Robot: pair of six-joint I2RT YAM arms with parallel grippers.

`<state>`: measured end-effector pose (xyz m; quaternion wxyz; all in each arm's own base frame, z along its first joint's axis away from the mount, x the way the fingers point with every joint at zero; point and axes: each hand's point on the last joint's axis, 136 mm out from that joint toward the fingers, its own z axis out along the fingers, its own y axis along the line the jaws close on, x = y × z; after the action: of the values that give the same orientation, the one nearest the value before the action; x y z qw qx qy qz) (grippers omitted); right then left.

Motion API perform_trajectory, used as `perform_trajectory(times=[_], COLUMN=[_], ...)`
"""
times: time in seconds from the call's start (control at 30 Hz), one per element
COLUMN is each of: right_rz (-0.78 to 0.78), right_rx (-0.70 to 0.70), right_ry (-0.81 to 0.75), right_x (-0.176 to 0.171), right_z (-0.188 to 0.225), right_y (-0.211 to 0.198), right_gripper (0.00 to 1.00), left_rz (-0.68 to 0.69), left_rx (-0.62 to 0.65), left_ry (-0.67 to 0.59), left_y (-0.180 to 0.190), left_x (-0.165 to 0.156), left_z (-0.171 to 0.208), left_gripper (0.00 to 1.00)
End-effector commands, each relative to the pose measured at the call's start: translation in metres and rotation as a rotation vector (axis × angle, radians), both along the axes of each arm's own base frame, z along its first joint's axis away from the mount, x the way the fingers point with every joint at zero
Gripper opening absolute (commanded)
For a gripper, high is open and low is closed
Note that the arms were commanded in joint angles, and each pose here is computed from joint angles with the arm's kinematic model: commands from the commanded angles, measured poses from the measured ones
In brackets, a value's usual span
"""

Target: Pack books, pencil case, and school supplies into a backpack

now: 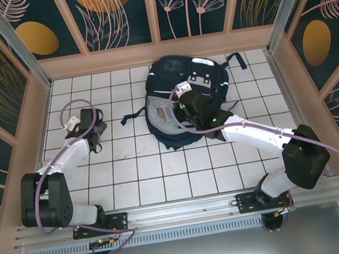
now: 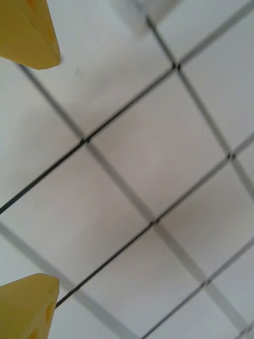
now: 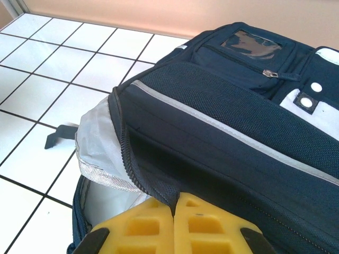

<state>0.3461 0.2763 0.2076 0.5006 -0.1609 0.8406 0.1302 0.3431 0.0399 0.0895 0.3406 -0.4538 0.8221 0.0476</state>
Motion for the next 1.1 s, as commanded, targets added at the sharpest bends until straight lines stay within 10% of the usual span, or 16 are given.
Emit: perform_trajectory(times=[0.0,0.5,1.07], right_rz=[0.018,0.035,0.04], right_rx=[0.106,0.119,0.107], right_ry=[-0.079,-0.077,-0.063], right_x=[-0.001,-0.005,-0.002], right_z=[0.035,0.034,0.027], right_y=[0.004,0.007,0.011], right_gripper=[0.05,0.05,0.06], left_rz=[0.198,0.568,0.589], left_rx=[0.023,-0.061,-0.097], left_ry=[0.049,0.15,0.191], left_y=[0.04,0.122,0.135], left_x=[-0.019,-0.051,-0.038], left_z=[-0.004,-0.052,-0.081], left_gripper=[0.99,0.98,0.98])
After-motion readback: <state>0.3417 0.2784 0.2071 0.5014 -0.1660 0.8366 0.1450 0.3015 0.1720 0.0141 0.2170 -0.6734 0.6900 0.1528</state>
